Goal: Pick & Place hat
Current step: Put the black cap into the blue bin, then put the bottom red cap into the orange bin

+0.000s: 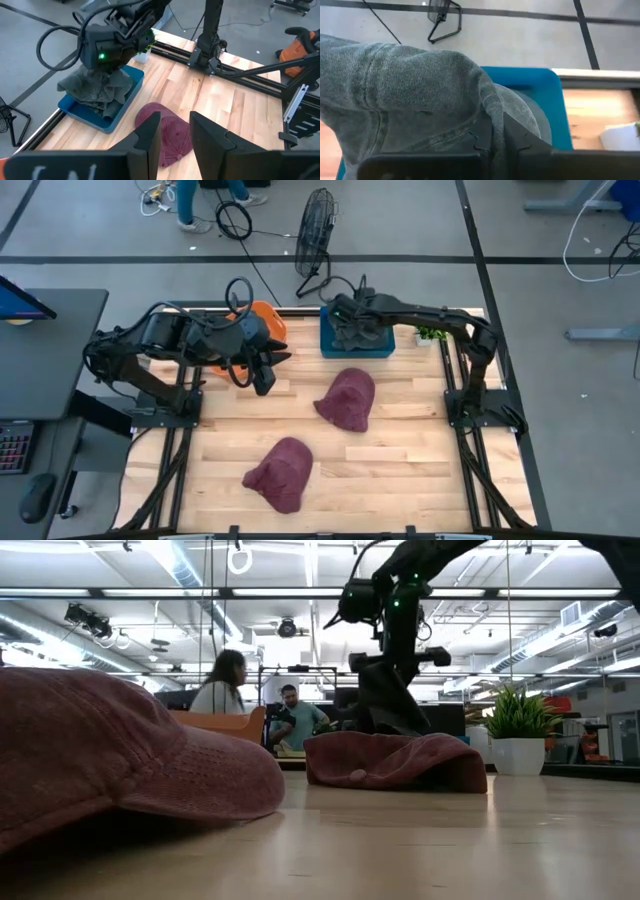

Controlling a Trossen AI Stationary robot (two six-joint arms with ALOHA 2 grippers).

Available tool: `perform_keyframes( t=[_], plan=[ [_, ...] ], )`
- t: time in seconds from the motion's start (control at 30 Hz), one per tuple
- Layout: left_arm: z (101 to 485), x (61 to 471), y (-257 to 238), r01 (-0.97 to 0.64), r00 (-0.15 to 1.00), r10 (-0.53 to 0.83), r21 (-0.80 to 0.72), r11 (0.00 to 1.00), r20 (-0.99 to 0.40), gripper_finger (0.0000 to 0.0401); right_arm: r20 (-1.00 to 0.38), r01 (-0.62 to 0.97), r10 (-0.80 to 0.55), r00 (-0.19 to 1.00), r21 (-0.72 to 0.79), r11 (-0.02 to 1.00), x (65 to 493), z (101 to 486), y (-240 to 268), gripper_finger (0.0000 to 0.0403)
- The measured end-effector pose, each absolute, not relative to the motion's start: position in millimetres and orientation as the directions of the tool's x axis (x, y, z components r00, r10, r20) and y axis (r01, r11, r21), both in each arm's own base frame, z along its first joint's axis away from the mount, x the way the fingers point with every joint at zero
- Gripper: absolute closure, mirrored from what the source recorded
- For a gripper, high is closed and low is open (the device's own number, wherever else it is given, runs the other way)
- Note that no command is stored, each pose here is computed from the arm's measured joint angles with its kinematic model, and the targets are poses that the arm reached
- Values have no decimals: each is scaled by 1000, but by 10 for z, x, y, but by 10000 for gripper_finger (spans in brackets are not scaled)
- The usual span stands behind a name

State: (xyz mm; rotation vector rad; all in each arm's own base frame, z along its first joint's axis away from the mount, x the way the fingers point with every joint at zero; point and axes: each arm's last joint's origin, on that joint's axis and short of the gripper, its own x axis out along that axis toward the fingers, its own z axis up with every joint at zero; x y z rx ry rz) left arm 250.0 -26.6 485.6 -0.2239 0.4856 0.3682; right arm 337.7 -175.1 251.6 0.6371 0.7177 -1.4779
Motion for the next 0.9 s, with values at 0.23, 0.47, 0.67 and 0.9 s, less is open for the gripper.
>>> perform_keyframes(
  t=[0.23,0.47,0.67,0.9],
  plan=[
    [4856,2499,-266,-395,821,290,-123,910,-492,295,-817,999,-576,-35,-24,-27,3460,2297,-1770,361],
    [4854,2500,-269,-393,821,288,-123,911,-493,295,-825,999,-564,-36,-38,-8,3458,2285,-1766,311],
    [4847,2494,-268,-394,816,288,-118,911,-500,295,-816,999,-577,-13,-27,16,3416,2411,-1745,274],
    [4825,2482,-270,-384,807,274,-112,917,-524,295,-776,998,-628,50,20,54,3282,2769,-1666,252]
  ],
)
